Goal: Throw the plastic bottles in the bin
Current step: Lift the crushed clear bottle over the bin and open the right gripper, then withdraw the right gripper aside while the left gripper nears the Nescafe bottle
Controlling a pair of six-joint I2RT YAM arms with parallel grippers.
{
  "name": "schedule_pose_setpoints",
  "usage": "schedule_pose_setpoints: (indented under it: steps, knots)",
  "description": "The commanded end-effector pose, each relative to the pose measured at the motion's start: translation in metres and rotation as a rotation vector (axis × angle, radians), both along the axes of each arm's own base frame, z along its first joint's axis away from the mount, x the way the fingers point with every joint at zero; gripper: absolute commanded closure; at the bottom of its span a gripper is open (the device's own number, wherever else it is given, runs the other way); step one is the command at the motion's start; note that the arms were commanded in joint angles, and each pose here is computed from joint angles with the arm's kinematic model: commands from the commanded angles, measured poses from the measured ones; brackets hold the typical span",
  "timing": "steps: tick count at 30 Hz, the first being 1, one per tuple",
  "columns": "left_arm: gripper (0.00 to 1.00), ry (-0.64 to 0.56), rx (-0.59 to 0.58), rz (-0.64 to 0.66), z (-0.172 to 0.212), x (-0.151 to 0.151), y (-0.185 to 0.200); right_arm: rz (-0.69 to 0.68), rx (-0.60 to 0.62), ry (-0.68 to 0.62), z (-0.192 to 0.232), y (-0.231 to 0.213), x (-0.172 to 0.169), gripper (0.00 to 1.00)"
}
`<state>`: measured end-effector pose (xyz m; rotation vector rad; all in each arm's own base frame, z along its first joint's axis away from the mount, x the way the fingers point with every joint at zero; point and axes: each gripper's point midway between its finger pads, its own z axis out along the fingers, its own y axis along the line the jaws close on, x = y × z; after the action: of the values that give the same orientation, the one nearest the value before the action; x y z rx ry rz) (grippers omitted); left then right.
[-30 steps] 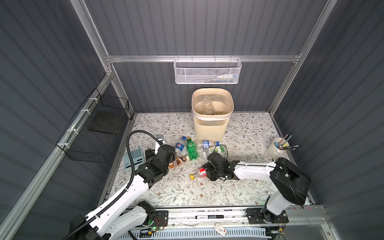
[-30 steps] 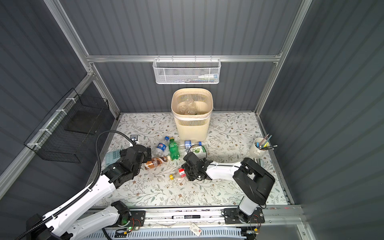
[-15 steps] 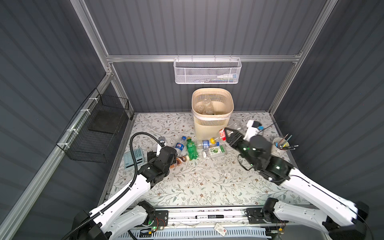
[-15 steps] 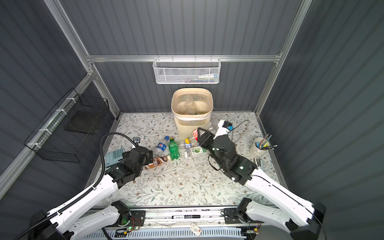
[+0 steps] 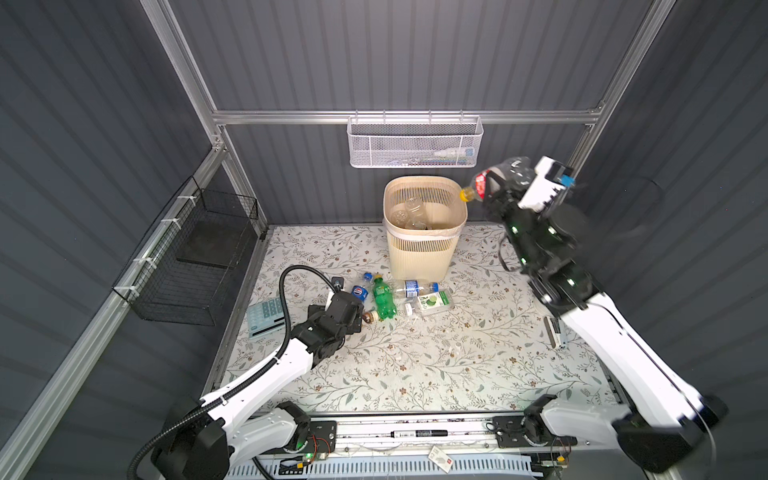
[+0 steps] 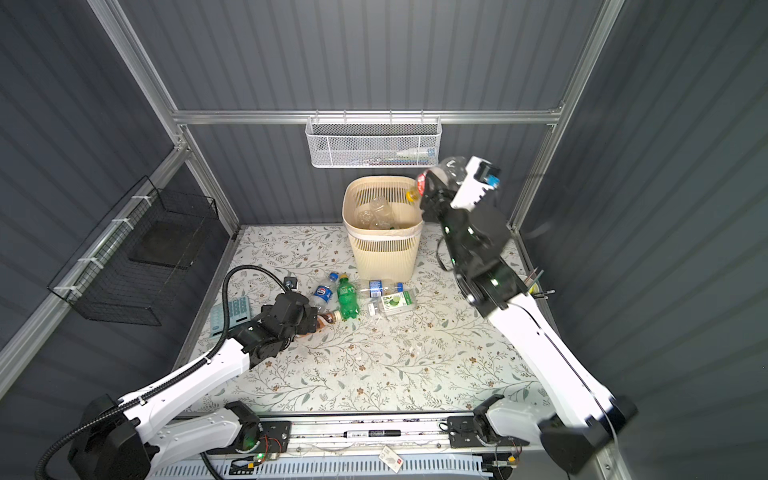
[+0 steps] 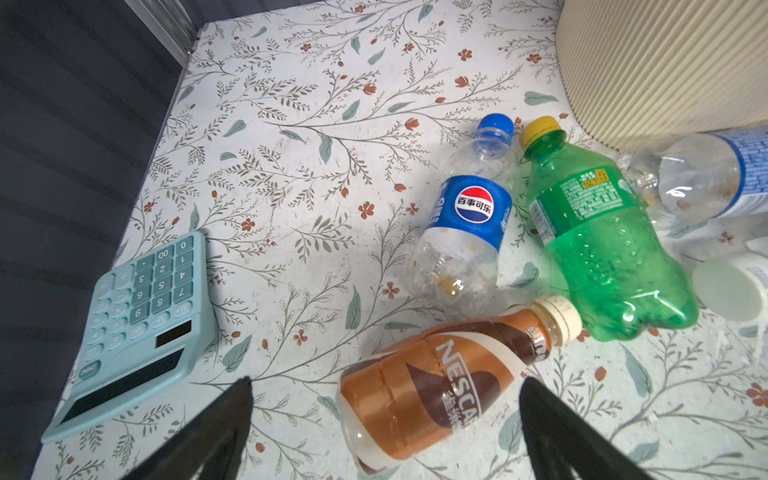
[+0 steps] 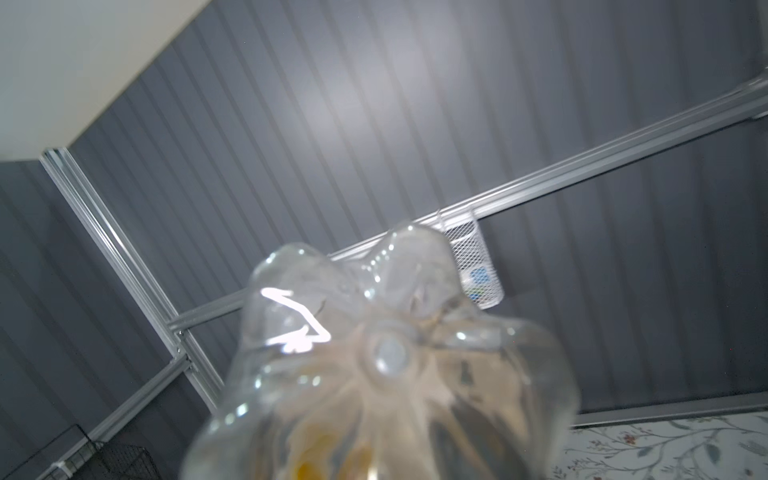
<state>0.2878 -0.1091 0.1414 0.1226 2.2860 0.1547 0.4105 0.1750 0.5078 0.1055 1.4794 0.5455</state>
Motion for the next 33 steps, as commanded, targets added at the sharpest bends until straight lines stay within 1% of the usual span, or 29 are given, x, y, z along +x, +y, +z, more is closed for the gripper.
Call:
schedule_pose_setpoints:
  steps: [1,2,3,4,6,8,11,15,18,23,25,27,30,33]
  knots:
    - [0.0,0.008,-0.016,-0.027,0.008,0.001,-0.007,0.221,-0.134,0.334,-0.082,0.051,0.034,0.33]
    - [0.0,0.008,-0.011,-0.027,0.01,0.0,-0.006,0.206,-0.15,0.377,-0.087,0.05,0.038,0.26]
    - [0.0,0.01,0.0,-0.029,0.01,-0.001,-0.005,0.168,-0.15,0.392,-0.088,0.043,0.041,0.14]
    - [0.0,0.007,0.003,-0.039,0.012,-0.001,-0.005,0.142,-0.139,0.381,-0.085,0.037,0.042,0.08]
    - [0.0,0.007,0.014,-0.065,0.014,-0.003,-0.006,0.086,-0.096,0.306,-0.067,0.019,0.036,0.01]
    - [0.0,0.016,0.03,-0.096,0.012,-0.003,-0.008,0.048,-0.073,0.267,-0.058,0.004,0.027,0.01]
    - [0.0,0.053,0.086,-0.163,0.007,-0.003,-0.013,0.005,-0.07,0.254,-0.056,-0.014,0.011,0.01]
    - [0.0,0.159,0.231,-0.264,-0.006,-0.001,-0.017,-0.039,-0.043,0.251,-0.074,-0.039,-0.012,0.01]
    - [0.0,0.253,0.329,-0.364,-0.021,0.0,-0.023,-0.074,0.001,0.284,-0.098,-0.06,-0.024,0.01]
    - [0.0,0.417,0.46,-0.471,-0.051,-0.001,-0.026,-0.143,0.053,0.384,-0.153,-0.097,-0.049,0.01]
    - [0.0,0.459,0.505,-0.498,-0.06,-0.001,-0.025,-0.178,0.064,0.42,-0.173,-0.112,-0.058,0.01]
    - [0.01,0.489,0.53,-0.517,-0.069,0.0,-0.026,-0.212,0.072,0.461,-0.194,-0.126,-0.068,0.01]
    - [0.01,0.521,0.529,-0.543,-0.078,0.0,-0.03,-0.25,0.078,0.513,-0.219,-0.14,-0.081,0.01]
    - [0.05,0.571,0.521,-0.567,-0.087,-0.003,-0.034,-0.273,0.087,0.563,-0.243,-0.149,-0.091,0.01]
